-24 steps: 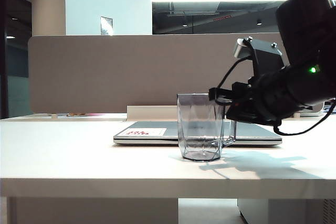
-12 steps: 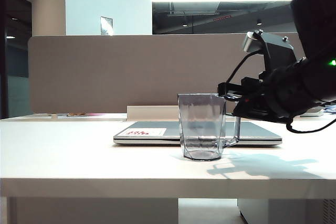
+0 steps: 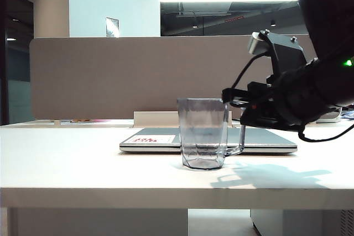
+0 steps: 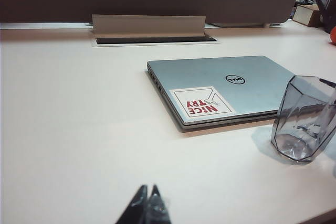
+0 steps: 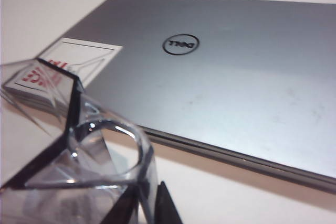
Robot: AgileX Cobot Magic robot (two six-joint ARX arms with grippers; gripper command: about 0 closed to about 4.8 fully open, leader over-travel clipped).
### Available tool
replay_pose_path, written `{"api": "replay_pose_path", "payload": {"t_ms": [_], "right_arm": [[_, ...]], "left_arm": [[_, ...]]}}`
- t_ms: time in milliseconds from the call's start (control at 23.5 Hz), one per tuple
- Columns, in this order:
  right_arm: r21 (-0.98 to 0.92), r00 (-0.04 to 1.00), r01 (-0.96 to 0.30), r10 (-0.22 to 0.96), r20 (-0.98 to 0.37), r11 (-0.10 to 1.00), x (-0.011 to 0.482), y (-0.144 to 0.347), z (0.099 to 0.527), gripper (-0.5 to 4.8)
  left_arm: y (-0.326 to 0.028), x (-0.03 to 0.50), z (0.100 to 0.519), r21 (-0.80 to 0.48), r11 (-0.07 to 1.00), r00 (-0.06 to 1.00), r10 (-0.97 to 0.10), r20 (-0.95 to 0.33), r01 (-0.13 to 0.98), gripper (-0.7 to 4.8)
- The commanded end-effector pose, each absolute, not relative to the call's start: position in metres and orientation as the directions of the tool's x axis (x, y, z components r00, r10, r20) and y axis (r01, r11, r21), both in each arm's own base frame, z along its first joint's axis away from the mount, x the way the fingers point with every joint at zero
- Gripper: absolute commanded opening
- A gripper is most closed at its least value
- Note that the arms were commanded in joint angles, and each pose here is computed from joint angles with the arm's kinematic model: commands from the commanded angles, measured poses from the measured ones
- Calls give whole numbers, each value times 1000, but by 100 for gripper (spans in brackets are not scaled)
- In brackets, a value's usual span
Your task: Pick up the water cup and place it on the side of the laptop close to you.
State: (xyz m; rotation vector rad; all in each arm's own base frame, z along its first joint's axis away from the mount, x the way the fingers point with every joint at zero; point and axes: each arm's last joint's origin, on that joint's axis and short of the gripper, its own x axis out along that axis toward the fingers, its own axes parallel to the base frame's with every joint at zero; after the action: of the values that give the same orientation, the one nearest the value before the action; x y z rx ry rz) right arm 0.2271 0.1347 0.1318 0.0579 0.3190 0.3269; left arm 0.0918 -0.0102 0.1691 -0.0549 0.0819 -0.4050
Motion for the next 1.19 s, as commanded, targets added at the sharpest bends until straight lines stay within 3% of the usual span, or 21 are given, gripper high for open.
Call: {"api": "replay_pose_path", "payload": {"t_ms": [43, 1190], "right_arm": [[101, 896, -300, 316, -312, 949, 226, 134, 132, 64], [112, 896, -304, 324, -305, 946, 199, 118, 143, 90]], "left_arm": [[-10, 92, 170, -65, 917, 916, -397, -60, 393, -3], [-10, 92, 170, -65, 917, 916, -396, -61, 393, -3]]}}
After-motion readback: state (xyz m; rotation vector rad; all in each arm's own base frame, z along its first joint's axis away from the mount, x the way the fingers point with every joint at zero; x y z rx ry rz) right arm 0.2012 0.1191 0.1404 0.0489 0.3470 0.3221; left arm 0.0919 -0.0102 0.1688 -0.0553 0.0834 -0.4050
